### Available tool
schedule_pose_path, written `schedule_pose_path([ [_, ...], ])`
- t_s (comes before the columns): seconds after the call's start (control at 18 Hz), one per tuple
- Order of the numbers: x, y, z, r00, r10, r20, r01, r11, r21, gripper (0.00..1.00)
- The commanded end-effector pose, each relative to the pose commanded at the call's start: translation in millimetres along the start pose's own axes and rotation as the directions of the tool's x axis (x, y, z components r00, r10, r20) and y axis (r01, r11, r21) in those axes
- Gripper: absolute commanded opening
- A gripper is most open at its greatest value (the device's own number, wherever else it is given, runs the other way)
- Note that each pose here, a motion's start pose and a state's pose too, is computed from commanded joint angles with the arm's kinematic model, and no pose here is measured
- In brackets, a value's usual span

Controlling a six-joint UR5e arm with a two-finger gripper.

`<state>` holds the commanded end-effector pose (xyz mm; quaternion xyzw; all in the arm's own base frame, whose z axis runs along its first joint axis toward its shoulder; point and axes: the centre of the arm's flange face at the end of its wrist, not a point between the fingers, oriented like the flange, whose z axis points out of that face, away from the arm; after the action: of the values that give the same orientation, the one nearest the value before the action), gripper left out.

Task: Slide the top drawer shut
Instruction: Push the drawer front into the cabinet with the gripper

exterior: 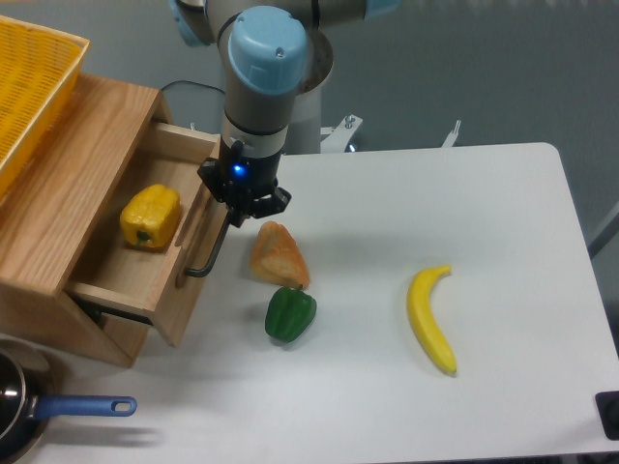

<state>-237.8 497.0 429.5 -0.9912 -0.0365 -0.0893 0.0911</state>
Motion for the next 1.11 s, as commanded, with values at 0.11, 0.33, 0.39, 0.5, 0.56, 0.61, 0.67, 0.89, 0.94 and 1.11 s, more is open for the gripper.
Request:
schedule_pose_path([
  [0.11,7.0,-2.4,1.9,1.000,0.002,-0.003,-0.002,1.000,-0.004,0.00],
  [0.33,19.0,-7.0,4.7,1.000,-0.005,-0.018,0.005,1.000,0.000,0.00],
  [0.39,23.9,-8.7,5.8,1.000,-0.002,-0.022,0.002,1.000,0.000,0.00],
  [0.5,32.1,-11.5,7.8,1.000,0.007,-0.029,-0.007,1.000,0.000,0.00],
  [0.56,34.5,-12.2,8.3,1.000,0.008,-0.029,-0.008,1.000,-0.001,0.00],
  [0.61,38.5,-13.4,9.3,1.000,0.005,-0.031,-0.005,1.000,-0.003,0.00],
  [0.67,43.1,-14.9,10.3,0.999,0.008,-0.032,-0.008,1.000,-0.003,0.00],
  [0.89,54.3,-18.2,12.2,0.999,0.012,-0.034,-0.012,1.000,-0.007,0.00],
  [0.94,55.1,-18.4,12.4,0.999,0.013,-0.035,-0.014,1.000,-0.007,0.00],
  [1.11,65.0,-20.9,14.7,0.999,0.014,-0.040,-0.015,1.000,-0.009,0.00],
])
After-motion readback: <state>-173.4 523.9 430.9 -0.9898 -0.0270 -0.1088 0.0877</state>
